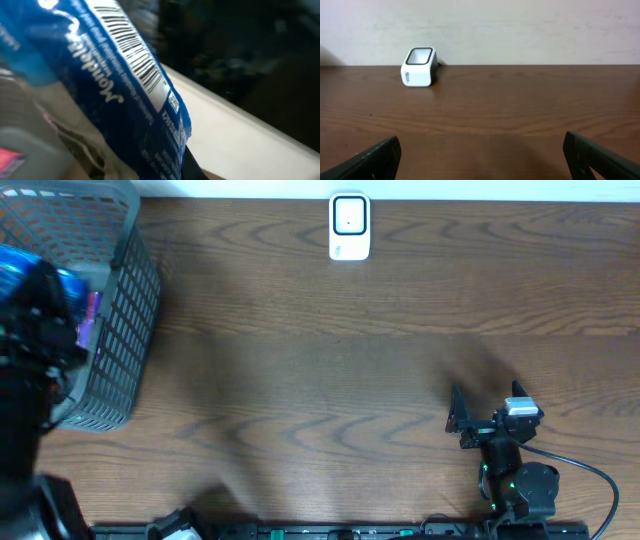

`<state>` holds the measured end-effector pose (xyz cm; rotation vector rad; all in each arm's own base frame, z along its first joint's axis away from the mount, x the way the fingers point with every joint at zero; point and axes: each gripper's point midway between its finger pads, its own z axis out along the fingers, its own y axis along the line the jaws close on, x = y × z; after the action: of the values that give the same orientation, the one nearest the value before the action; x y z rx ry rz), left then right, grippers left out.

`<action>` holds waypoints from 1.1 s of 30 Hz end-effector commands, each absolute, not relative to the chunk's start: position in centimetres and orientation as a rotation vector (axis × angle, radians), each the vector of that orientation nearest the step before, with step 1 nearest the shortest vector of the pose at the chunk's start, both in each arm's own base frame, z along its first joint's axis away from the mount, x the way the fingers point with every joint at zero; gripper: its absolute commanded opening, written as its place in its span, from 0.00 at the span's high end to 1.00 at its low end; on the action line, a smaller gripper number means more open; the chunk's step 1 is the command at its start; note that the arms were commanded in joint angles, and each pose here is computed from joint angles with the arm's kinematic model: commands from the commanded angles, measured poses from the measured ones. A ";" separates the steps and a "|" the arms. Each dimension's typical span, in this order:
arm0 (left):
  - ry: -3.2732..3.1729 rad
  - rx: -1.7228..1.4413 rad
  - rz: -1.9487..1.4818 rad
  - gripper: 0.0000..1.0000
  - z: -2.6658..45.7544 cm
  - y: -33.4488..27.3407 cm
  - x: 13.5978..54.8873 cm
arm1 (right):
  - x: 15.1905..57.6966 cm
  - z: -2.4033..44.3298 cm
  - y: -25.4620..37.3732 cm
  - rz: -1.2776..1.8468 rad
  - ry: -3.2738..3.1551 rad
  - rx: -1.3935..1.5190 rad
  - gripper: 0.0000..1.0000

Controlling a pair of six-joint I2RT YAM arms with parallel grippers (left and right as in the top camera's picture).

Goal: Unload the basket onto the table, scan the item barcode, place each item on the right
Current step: 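Carry the Oreo pack to the white scanner, barcode facing it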

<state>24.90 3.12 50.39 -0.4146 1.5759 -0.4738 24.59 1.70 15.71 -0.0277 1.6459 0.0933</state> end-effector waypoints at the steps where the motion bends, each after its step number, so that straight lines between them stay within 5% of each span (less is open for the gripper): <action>1: 1.610 -0.452 -0.725 0.93 50.2 -0.1 25.8 | 24.6 15.6 1.5 0.096 1.648 -0.009 0.01; 14: 2.049 -0.275 -0.919 0.93 40.0 -13.7 35.1 | 24.6 15.6 1.5 0.096 1.648 -0.009 0.01; 24: 2.333 -0.297 -0.206 0.93 24.3 -18.2 40.7 | 24.6 15.6 1.5 0.096 1.648 -0.009 0.01; 33: 2.335 -0.139 0.147 0.93 16.0 -22.8 41.9 | 24.6 15.6 1.5 0.096 1.648 -0.009 0.01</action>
<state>40.81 -23.50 16.48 -0.1475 2.4293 -0.0462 24.59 1.70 15.70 -0.0276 1.6463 0.0933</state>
